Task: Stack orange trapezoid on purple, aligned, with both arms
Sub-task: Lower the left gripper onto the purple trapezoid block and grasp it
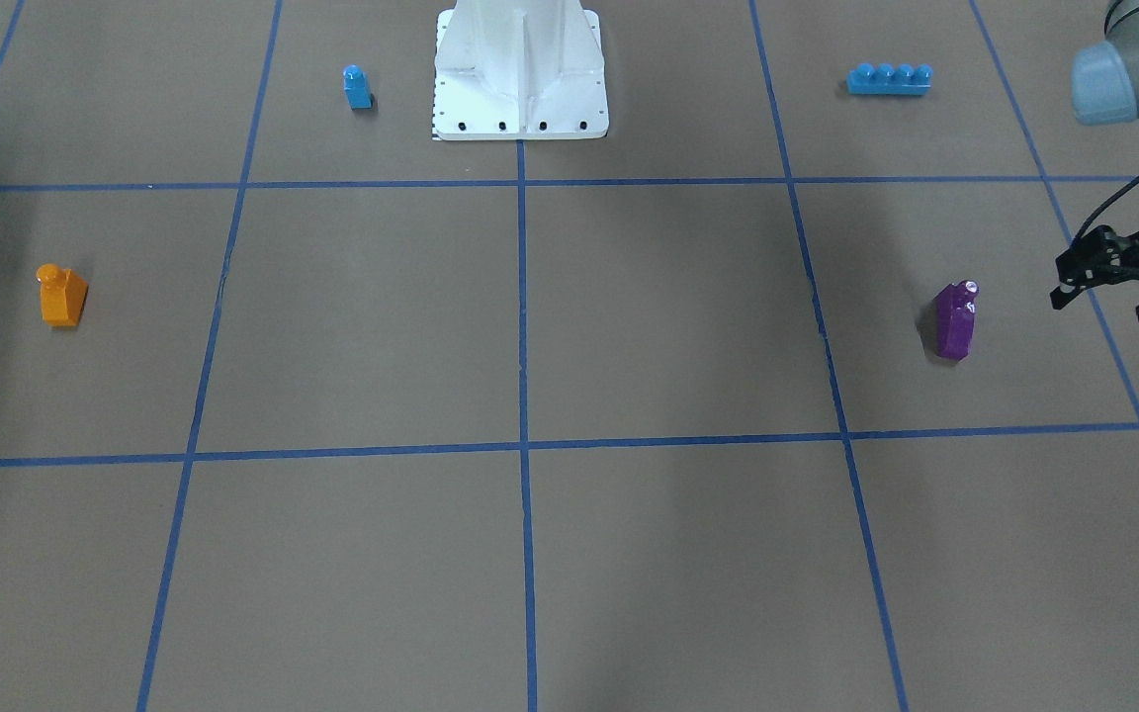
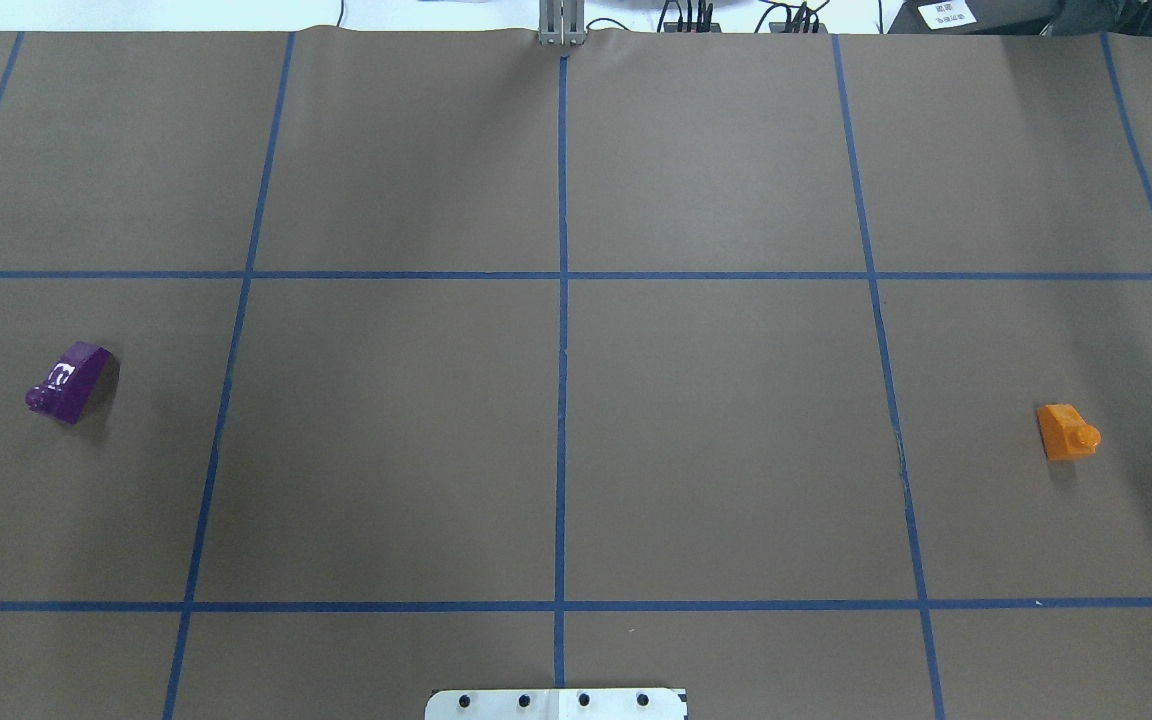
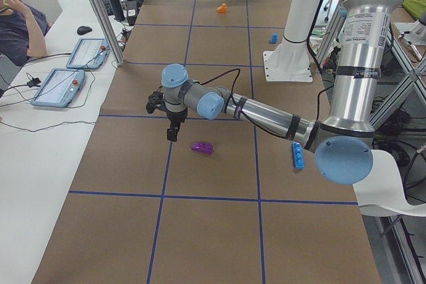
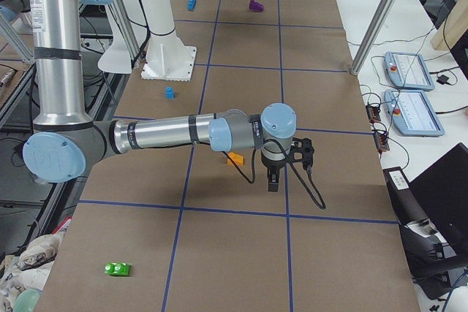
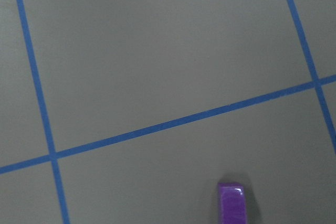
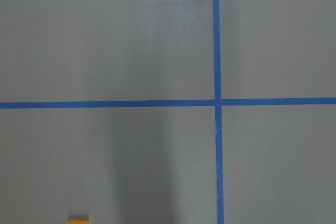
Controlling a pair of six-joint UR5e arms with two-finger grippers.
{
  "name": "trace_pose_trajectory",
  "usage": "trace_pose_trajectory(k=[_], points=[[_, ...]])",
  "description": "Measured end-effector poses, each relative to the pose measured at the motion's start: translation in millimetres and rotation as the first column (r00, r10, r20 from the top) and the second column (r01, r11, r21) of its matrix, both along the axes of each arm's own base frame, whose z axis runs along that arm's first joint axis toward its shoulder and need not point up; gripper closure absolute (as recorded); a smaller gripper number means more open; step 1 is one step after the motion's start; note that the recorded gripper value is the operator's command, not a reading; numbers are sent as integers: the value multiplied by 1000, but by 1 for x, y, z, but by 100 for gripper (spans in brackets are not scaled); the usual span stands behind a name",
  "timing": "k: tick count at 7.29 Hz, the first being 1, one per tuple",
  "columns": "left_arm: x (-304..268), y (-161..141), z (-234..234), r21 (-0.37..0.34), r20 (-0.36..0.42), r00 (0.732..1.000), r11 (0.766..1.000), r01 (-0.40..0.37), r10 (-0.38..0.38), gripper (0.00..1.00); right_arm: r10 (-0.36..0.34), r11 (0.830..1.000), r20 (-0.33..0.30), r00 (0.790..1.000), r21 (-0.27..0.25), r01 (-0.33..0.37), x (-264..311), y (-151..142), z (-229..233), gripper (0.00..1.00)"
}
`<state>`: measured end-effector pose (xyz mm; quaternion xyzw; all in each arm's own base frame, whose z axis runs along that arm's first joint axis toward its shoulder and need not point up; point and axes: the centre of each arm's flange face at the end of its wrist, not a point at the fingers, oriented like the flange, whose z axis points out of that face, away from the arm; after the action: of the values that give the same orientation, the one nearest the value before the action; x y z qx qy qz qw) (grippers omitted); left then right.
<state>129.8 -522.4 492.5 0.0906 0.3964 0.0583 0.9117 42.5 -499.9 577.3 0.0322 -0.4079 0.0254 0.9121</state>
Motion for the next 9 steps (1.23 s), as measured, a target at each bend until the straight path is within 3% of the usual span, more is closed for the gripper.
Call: trace_pose_trajectory(k=[2, 9], points=[[54, 24, 22, -18, 15, 999, 999, 41, -40, 0, -6, 1000, 10, 1000, -2, 7, -4, 0, 0, 0], [109, 70, 77, -61, 54, 996, 996, -67, 71, 0, -15, 1000, 41, 999, -2, 15, -9, -1, -5, 0]])
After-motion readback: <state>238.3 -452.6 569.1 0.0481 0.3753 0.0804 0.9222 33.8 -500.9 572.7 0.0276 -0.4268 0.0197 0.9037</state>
